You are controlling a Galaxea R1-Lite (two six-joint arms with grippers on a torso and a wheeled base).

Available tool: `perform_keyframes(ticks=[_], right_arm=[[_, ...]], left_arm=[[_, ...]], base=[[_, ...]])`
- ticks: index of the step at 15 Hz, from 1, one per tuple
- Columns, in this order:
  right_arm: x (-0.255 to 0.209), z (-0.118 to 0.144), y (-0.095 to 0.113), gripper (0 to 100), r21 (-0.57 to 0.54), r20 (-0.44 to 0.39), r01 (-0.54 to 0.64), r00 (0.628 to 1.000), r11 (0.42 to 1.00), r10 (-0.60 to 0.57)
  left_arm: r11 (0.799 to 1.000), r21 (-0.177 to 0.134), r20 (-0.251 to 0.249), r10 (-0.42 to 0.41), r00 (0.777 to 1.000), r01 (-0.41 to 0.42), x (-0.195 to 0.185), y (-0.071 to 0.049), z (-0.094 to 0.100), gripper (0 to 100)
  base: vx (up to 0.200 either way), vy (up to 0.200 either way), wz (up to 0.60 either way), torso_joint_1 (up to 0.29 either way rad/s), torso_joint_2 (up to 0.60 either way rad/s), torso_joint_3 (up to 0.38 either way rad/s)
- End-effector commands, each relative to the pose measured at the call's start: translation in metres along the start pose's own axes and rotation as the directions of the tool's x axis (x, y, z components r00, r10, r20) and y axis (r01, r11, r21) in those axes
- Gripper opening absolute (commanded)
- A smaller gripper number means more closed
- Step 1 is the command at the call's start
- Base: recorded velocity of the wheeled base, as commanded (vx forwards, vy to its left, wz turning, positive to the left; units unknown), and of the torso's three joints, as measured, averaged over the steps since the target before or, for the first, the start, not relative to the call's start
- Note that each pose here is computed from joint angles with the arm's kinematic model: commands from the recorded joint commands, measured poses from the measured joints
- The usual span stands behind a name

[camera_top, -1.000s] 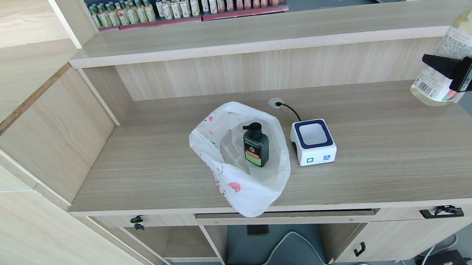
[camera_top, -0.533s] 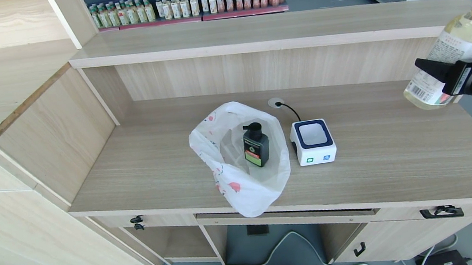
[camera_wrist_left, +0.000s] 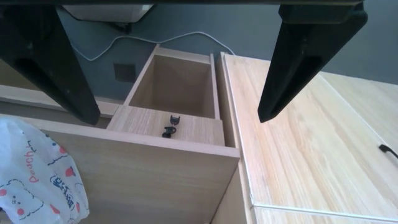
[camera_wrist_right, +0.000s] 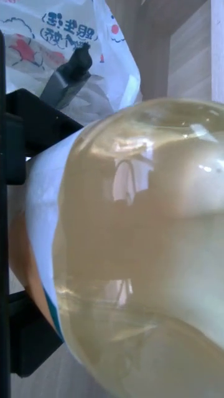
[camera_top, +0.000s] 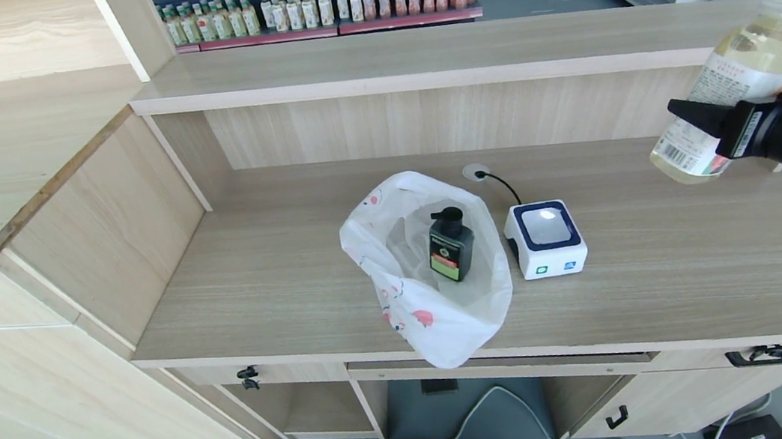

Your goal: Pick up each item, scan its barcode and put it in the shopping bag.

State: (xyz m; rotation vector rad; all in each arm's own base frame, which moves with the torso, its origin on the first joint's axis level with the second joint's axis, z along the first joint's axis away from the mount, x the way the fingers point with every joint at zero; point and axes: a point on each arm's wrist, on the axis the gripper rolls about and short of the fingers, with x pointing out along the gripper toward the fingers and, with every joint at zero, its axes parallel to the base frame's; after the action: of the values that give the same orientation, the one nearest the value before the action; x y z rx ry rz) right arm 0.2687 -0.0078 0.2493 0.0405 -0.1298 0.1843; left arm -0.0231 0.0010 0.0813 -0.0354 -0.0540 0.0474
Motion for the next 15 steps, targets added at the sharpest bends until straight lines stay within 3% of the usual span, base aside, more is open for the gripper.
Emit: perform_keyframes(ticks=[1,4,8,10,13,15], right_arm=[[0.004,0.007,0.014,0,0.043,-0.011,-0.046,0.999,0.998,0.047],[0.006,0.018,0.037,0,0.089,-0.041,-0.127,0.991,0.988,0.131],[-0.003,0.013,0.076,0,0.175,-0.122,-0.246,0.955,0.953,0.269],[-0.016,0.006,0.083,0,0.164,-0.153,-0.222,0.957,0.961,0.247],[-0.020,-0.005,0.074,0,0.040,-0.173,-0.149,0.973,0.988,0.154],[-0.023,-0.012,0.066,0,-0.245,-0.183,-0.024,0.983,0.969,-0.022]], left_arm=[[1.000,-0.001,0.001,0.004,1.000,-0.004,0.000,0.000,0.000,100],[1.000,-0.001,0.001,0.002,1.000,-0.002,0.000,0.000,0.000,100],[1.000,-0.001,0.001,0.002,1.000,-0.002,0.000,0.000,0.000,100],[1.000,-0.001,0.001,0.002,1.000,-0.002,0.000,0.000,0.000,100],[1.000,-0.001,0.001,0.002,1.000,-0.002,0.000,0.000,0.000,100],[1.000,-0.001,0.001,0.002,1.000,-0.002,0.000,0.000,0.000,100]], base=[[0.000,0.000,0.00,0.000,0.00,0.000],[0.000,0.000,0.00,0.000,0.00,0.000],[0.000,0.000,0.00,0.000,0.00,0.000],[0.000,0.000,0.00,0.000,0.00,0.000],[0.000,0.000,0.00,0.000,0.00,0.000],[0.000,0.000,0.00,0.000,0.00,0.000]])
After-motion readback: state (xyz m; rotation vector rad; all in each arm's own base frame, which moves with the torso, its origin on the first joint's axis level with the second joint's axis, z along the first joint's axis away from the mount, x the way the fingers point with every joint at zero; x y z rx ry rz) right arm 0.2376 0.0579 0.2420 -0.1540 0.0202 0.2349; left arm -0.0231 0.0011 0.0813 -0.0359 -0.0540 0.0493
